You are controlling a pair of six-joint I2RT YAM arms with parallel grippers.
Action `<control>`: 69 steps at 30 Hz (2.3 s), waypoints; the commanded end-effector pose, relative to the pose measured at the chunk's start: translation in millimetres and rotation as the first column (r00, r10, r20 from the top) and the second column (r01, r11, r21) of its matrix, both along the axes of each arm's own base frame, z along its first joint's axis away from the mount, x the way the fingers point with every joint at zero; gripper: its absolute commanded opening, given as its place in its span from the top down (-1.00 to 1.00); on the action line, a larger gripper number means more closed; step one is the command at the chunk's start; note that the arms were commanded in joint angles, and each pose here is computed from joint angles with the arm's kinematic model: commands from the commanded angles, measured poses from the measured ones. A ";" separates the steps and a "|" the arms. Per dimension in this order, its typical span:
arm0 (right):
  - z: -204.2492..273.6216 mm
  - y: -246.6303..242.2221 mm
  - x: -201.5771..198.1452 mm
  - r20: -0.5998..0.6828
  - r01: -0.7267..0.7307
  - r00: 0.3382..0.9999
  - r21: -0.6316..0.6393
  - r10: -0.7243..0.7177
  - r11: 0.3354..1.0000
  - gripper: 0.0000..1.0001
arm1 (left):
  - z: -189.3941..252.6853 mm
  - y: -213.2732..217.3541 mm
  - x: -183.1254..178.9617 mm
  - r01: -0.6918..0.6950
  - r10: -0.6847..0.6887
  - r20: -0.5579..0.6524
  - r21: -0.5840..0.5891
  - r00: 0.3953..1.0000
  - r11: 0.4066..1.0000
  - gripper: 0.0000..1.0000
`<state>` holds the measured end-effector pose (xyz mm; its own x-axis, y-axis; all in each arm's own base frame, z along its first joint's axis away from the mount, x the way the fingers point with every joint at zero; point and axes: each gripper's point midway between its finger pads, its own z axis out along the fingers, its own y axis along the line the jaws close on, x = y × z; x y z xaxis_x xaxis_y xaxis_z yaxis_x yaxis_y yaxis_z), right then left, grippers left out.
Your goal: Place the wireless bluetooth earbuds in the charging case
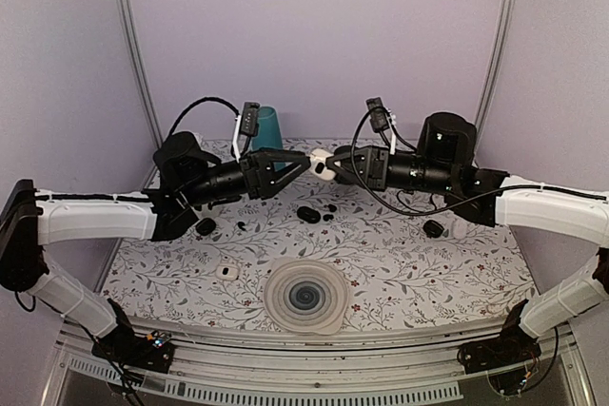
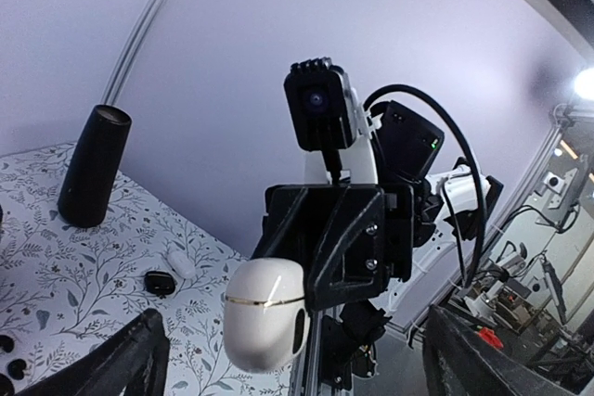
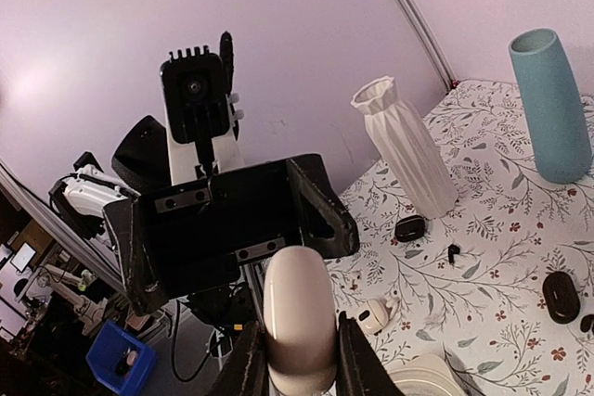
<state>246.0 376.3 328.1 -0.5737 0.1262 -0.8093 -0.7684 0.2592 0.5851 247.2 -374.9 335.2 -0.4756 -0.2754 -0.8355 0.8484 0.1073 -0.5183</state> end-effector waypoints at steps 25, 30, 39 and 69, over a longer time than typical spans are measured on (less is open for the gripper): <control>-157.4 -89.8 91.7 -0.260 0.308 0.887 -0.283 -0.382 0.908 0.92 | -5.9 45.0 6.2 -0.251 0.245 0.067 0.110 0.967 0.962 -0.92; -190.8 -87.6 99.3 -0.311 0.293 0.865 -0.326 -0.395 0.899 0.92 | -6.4 51.5 5.8 -0.273 0.266 0.070 0.123 0.961 0.954 -0.92; -247.0 -84.7 104.2 -0.409 0.238 0.821 -0.388 -0.398 0.891 0.92 | -12.1 59.8 6.3 -0.302 0.295 0.064 0.154 0.953 0.941 -0.92; -281.8 -104.9 105.1 -0.376 0.228 0.780 -0.573 -0.500 0.787 -0.11 | -60.9 36.4 32.3 -0.280 0.300 -0.016 0.319 0.954 0.906 -0.91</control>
<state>343.7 283.5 29.8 -0.9151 0.0951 -0.3919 -0.1887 0.7579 0.6245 268.0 -334.5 276.0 -0.4650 -0.1667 -0.8695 0.7343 0.4759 -0.4840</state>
